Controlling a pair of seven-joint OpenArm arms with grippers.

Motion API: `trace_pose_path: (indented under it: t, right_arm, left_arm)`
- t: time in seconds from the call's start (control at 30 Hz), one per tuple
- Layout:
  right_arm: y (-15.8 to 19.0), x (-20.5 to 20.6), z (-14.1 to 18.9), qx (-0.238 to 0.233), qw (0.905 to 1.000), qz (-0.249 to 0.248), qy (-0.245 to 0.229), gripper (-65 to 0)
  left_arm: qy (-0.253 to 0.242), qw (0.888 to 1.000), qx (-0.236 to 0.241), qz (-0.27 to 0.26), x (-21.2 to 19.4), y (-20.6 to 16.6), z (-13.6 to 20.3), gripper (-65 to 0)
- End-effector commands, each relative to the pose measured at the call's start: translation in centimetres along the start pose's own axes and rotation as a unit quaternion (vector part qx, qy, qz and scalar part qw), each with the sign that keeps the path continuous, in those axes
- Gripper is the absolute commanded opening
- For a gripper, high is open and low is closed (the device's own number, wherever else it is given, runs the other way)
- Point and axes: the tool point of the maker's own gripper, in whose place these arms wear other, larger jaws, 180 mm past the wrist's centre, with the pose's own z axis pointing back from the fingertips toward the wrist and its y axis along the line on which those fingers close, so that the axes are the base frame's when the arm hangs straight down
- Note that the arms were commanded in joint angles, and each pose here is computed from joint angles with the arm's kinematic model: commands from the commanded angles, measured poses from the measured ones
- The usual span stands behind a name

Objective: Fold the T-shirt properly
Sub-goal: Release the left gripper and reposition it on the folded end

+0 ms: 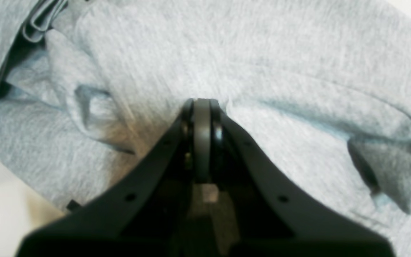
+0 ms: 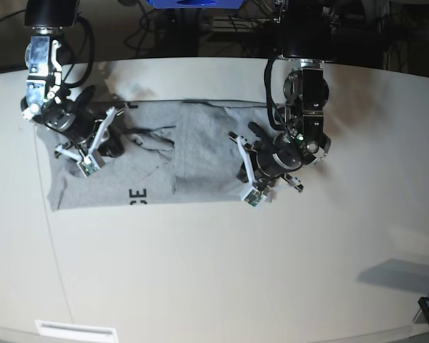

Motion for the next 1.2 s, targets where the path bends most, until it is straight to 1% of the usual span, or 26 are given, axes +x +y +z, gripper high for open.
trace_pose_path:
  t: [0.0, 0.1, 0.2, 0.3, 0.4, 0.53, 0.73, 0.83, 1.0, 1.03, 1.1, 1.17]
  right_arm:
    - [-0.2, -0.9, 0.2, -0.004, 0.9996, 0.012, 0.026, -64.9]
    - [-0.2, -1.0, 0.3, -0.004, 0.9996, 0.011, 0.026, -64.9]
    - [-0.1, -1.1, 0.3, -0.003, 0.9996, 0.011, 0.027, -64.9]
    - [-0.1, -1.1, 0.3, -0.003, 0.9996, 0.011, 0.027, -64.9]
    - [-0.1, -1.1, 0.3, -0.003, 0.9996, 0.011, 0.027, -64.9]
    - [-0.1, -1.1, 0.3, -0.003, 0.9996, 0.011, 0.027, -64.9]
    - [-0.1, -1.1, 0.3, -0.003, 0.9996, 0.011, 0.027, -64.9]
    - [-0.1, -1.1, 0.3, -0.003, 0.9996, 0.011, 0.027, -64.9]
    - [-0.2, -1.0, 0.3, -0.004, 0.9996, 0.011, 0.026, -64.9]
    - [-0.2, -1.0, 0.3, -0.004, 0.9996, 0.011, 0.026, -64.9]
    - [-0.2, -1.0, 0.3, -0.004, 0.9996, 0.011, 0.026, -64.9]
    - [-0.2, -1.0, 0.3, -0.004, 0.9996, 0.011, 0.026, -64.9]
  left_arm:
    - [-0.033, 0.999, 0.010, -0.003, 1.7, 0.7, 0.2, -65.0]
    - [-0.031, 0.999, 0.034, -0.025, 1.4, 1.4, 0.2, -65.0]
    - [-0.025, 0.998, 0.046, -0.036, 1.2, 1.8, 0.2, -65.0]
    - [-0.038, 0.997, 0.055, -0.041, 2.3, 2.3, 0.8, -65.0]
    - [-0.064, 0.994, 0.072, -0.055, 4.1, 2.6, 2.3, -65.0]
    - [-0.079, 0.991, 0.081, -0.071, 4.3, 1.4, 4.2, -65.0]
    - [-0.040, 0.996, 0.057, -0.058, -0.1, -1.1, 4.3, -65.0]
    - [-0.025, 0.997, 0.054, -0.048, -1.7, -1.5, 4.3, -65.0]
    - [0.035, 0.999, 0.023, -0.029, -6.4, -2.4, 2.4, -65.0]
    - [0.041, 0.999, 0.018, -0.024, -6.9, -2.5, 2.2, -65.0]
    - [0.039, 0.999, 0.021, -0.027, -6.9, -2.2, 2.3, -65.0]
    - [0.019, 0.999, 0.034, -0.038, -5.3, -1.5, 3.0, -65.0]
